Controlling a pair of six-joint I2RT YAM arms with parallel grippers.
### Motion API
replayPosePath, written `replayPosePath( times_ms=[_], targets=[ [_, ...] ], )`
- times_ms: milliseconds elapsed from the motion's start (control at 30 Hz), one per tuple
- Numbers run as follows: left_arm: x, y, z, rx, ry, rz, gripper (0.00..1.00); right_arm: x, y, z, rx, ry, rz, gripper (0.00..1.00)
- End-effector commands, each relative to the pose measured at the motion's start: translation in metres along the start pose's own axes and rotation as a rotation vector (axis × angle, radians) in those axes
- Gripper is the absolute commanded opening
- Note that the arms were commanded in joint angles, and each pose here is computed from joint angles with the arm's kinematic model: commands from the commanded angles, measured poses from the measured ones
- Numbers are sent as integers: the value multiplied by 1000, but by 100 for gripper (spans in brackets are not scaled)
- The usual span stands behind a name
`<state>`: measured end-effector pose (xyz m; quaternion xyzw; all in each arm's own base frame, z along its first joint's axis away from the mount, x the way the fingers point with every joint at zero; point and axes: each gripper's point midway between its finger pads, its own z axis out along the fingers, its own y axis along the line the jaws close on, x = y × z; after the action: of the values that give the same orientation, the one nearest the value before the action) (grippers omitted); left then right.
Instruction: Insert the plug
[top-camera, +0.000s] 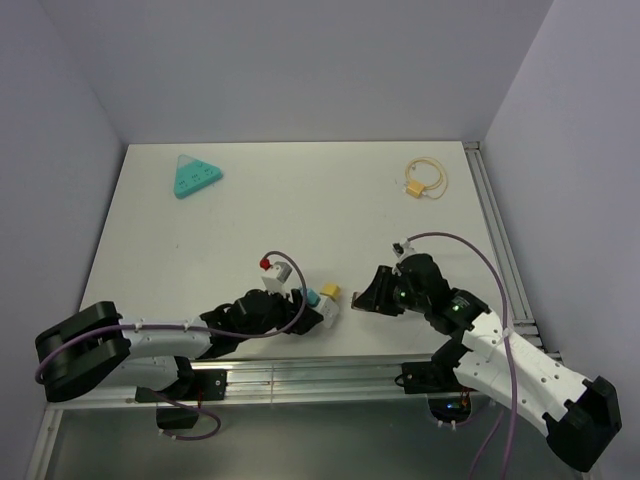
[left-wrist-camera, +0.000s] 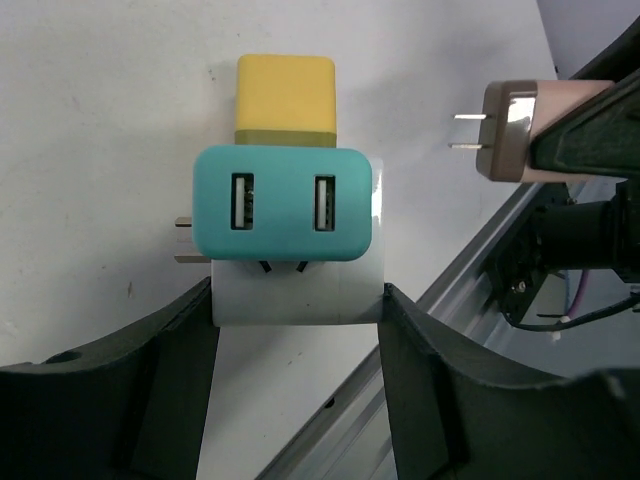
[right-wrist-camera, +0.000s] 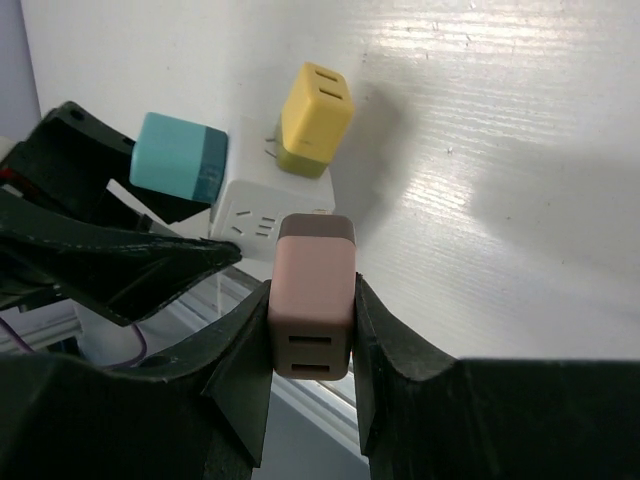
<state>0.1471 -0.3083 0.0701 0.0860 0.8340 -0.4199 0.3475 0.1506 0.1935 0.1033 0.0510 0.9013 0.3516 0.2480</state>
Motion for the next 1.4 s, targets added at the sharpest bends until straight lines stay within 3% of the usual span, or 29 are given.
replayPosePath(
  times_ms=[0, 333, 533, 833, 1367],
  targets=[
    [-32, -43, -7, 193, -123, -57, 0, -20, 20, -11, -20, -46, -31, 0],
    [-29, -27, -19, 192, -170, -128, 0, -20, 45, -5, -19, -35, -7, 0],
    [-34, -23, -23, 173, -198, -204, 0, 4, 75, -1, -81, 21, -24, 0],
    [-19, -8, -10, 97, -149, -275, 0, 12, 81, 7, -108, 64, -2, 0],
    [-2, 1, -7, 100, -117, -301, 0, 20, 73, 27, -56, 115, 9, 0]
  ],
)
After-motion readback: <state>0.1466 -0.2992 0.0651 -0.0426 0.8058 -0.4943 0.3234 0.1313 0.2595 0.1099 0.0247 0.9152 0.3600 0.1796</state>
